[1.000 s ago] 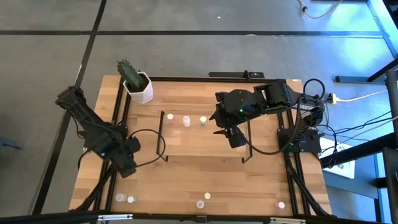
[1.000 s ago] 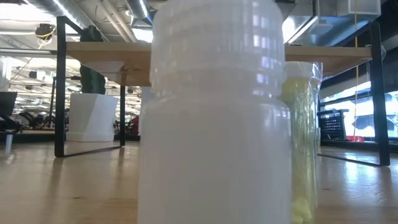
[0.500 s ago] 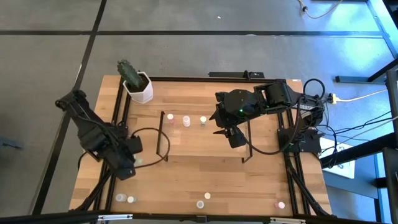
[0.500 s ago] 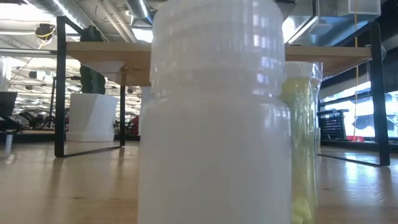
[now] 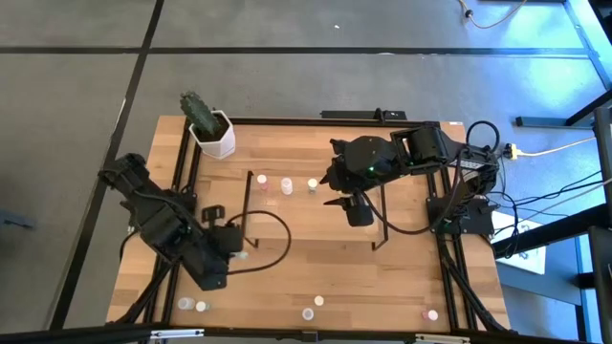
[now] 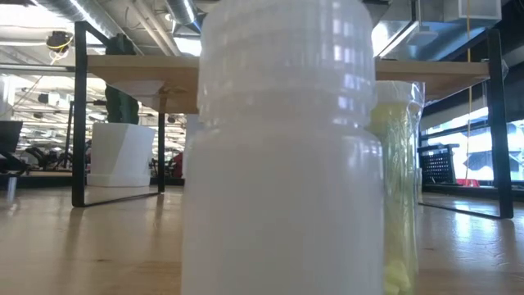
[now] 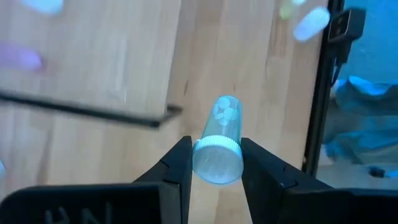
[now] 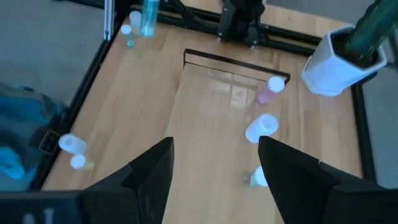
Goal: Pick and place medicine bottles onto shelf by color
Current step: Put the top blue pill bottle on the shelf aligned with the other blue pill bottle
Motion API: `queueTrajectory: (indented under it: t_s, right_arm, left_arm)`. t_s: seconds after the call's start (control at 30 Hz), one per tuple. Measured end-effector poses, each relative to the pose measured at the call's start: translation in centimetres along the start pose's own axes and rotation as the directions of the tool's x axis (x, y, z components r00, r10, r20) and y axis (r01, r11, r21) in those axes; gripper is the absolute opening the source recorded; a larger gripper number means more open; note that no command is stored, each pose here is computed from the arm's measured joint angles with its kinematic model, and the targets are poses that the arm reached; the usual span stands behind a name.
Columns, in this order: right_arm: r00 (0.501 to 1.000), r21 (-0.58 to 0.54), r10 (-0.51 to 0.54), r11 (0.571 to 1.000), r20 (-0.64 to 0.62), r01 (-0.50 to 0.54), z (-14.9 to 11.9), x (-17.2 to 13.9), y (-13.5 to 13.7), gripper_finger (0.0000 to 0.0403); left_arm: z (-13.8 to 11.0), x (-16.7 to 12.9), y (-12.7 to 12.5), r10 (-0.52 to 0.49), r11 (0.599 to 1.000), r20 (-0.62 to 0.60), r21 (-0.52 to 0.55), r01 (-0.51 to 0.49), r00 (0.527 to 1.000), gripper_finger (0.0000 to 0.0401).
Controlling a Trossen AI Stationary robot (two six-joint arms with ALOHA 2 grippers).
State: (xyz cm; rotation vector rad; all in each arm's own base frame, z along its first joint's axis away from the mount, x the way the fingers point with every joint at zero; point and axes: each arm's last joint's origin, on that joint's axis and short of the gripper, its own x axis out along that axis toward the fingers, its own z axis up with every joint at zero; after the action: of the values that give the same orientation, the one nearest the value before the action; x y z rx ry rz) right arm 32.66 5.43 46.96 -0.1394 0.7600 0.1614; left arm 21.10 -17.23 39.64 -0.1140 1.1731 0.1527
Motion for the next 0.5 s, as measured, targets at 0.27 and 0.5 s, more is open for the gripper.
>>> queueTrajectory:
  t_s: [0.27,0.5]
  right_arm:
    - [1.0,0.048,0.007,0.999,-0.019,-0.006,-0.2,0.0,0.3,0.0236]
    - [0.993,-0.004,0.046,0.999,-0.106,-0.047,-1.0,-0.1,1.9,0.0236]
  left_arm:
    - [2.9,0.5,0.3,0.036,0.996,0.043,0.078,-0.04,0.998,0.0094]
    - [4.5,1.1,2.1,0.073,0.99,0.043,0.12,-0.078,0.996,0.0094]
